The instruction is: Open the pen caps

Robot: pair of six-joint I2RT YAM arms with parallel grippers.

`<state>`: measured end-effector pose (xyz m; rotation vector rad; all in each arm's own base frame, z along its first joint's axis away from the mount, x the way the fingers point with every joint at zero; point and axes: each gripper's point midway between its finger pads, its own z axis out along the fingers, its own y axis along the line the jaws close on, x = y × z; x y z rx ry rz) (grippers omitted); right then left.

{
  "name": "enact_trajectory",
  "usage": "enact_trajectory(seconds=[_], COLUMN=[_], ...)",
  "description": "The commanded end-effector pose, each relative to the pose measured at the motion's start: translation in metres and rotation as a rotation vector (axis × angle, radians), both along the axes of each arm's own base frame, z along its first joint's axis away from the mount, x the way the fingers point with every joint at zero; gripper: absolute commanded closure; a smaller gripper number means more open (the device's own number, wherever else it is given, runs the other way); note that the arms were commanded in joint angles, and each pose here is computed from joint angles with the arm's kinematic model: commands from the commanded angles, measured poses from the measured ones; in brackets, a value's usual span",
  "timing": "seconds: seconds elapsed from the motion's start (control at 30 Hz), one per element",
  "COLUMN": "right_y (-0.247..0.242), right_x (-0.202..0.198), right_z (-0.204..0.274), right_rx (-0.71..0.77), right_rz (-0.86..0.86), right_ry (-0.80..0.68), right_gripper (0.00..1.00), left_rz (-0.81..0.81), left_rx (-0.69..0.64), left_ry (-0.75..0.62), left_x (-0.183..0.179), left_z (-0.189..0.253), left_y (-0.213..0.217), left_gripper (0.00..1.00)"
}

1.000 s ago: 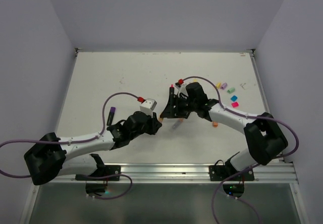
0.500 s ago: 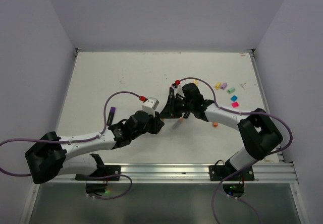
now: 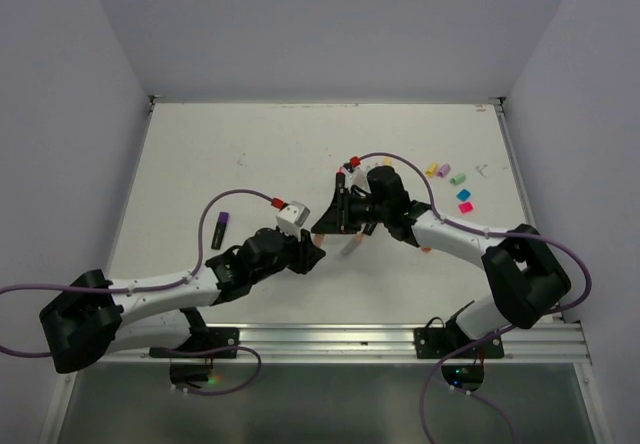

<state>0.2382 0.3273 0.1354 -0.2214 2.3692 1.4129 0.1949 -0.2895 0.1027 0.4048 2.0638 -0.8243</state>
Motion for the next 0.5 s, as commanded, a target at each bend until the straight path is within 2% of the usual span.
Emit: enact_trajectory(seconds=[0.0, 0.03, 0.1, 0.17, 0.27, 0.3, 0.4, 0.47], right_y=[0.011, 0.011, 0.011, 0.008, -0.008, -0.016, -0.031, -0.046], right_x=[-0.007, -0.008, -0.007, -0.002, 0.008, 0.020, 0.029, 0.040], right_z=[0.031, 0.032, 0.032, 0.035, 0.022, 0.018, 0.021, 0.017], right_rx=[0.117, 0.122, 0.121, 0.098, -0.028, -0.081, -0.151, -0.199], right_rz=[0.064, 0.071, 0.067, 0.043, -0.045, -0.114, -0.206, -0.304], right_ry=[-0.052, -0.053, -0.061, -0.091, -0.107, -0.141, -0.182, -0.214], right_gripper=[1.00, 1.00, 1.00, 1.00, 1.00, 1.00, 1.00, 1.00], left_rz=[-0.131, -0.161, -0.180, -0.133, 0.145, 0.260, 0.362, 0.290], left_rx=[-0.126, -0.162, -0.196, -0.189, -0.084, -0.003, 0.081, 0.098], left_ry=[-0.122, -0.146, -0.171, -0.156, -0.056, -0.025, -0.084, -0.101], left_x=[-0.011, -0.014, -0.017, -0.013, 0.015, 0.023, 0.027, 0.021], left_z=[0.037, 0.046, 0.054, 0.054, 0.028, 0.013, 0.019, 0.020], left_y=[-0.015, -0.018, -0.016, -0.011, 0.021, 0.040, 0.045, 0.029], left_gripper=[0.96, 1.00, 1.00, 1.00, 1.00, 1.00, 1.00, 1.00])
